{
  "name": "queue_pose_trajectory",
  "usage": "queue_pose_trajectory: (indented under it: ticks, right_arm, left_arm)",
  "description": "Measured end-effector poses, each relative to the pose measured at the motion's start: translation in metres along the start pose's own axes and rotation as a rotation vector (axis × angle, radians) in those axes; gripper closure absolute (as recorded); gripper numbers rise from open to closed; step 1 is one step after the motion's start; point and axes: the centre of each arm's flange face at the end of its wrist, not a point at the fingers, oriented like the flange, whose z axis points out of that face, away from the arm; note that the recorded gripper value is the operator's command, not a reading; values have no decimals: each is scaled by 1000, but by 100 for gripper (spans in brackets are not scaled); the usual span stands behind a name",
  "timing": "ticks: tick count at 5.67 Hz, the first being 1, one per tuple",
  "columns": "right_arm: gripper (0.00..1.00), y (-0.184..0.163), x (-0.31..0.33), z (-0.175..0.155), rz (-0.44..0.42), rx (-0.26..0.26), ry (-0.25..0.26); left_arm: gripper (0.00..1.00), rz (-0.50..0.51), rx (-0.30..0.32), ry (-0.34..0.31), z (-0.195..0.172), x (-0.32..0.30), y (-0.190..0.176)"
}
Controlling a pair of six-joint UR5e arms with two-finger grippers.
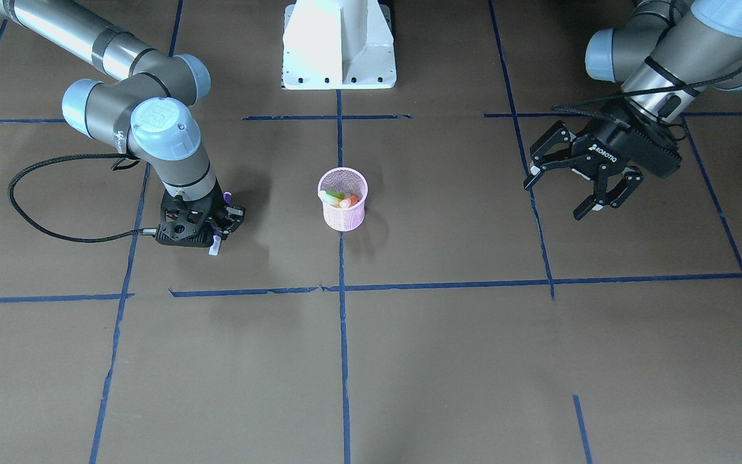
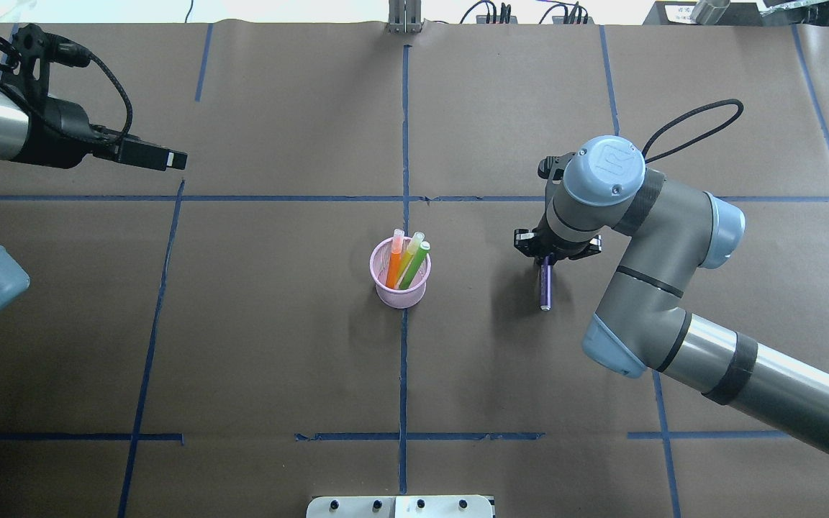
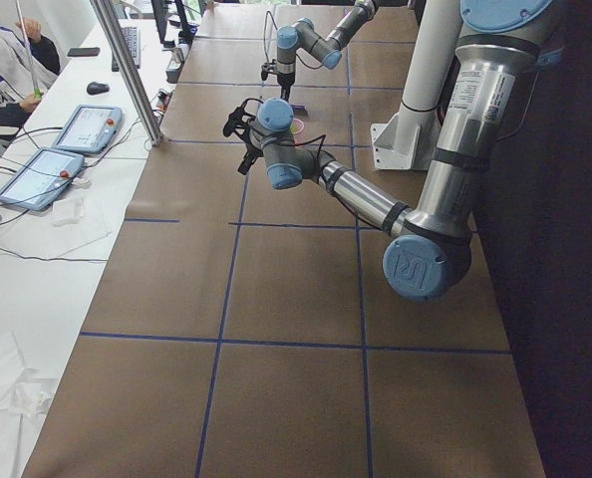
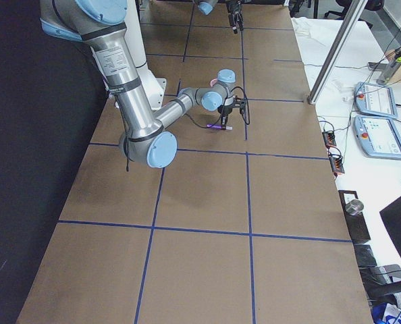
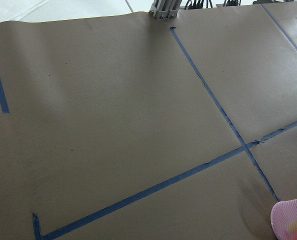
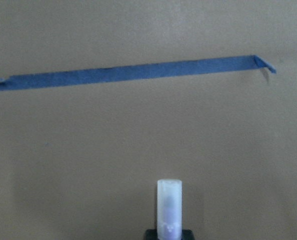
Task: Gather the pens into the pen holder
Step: 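Close the right gripper on the purple marker and lift it, then carry the upright purple marker with the right gripper over the pen holder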
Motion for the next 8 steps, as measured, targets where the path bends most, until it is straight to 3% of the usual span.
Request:
queue_pose_trajectory:
  ticks: [2,3,4,6,7,8]
  right_arm:
    - [100,-9,-15,-22,-2,27,-39]
    - [100,-18,-32,-66,-8,86,-105]
    - [100,-19,-48,-117,-25,185,-174]
    - [100,3,-79,-198,-83,494,-367]
    - [100,28,-94,-205,-100,644,-465]
    - [100,62,-111,-197,-99,748,-519]
  left_arm:
    - [0,-1,-2,-2,0,-2,1]
    - [0,-1,-2,-3,0,-2,2]
    - [0,-2,-4,-5,1,-3,2]
    - [0,-7,-14,-13,6,-7,4]
    - [0,9,-19,-20,9,-10,4]
    - [0,32,-26,-27,13,-15,5]
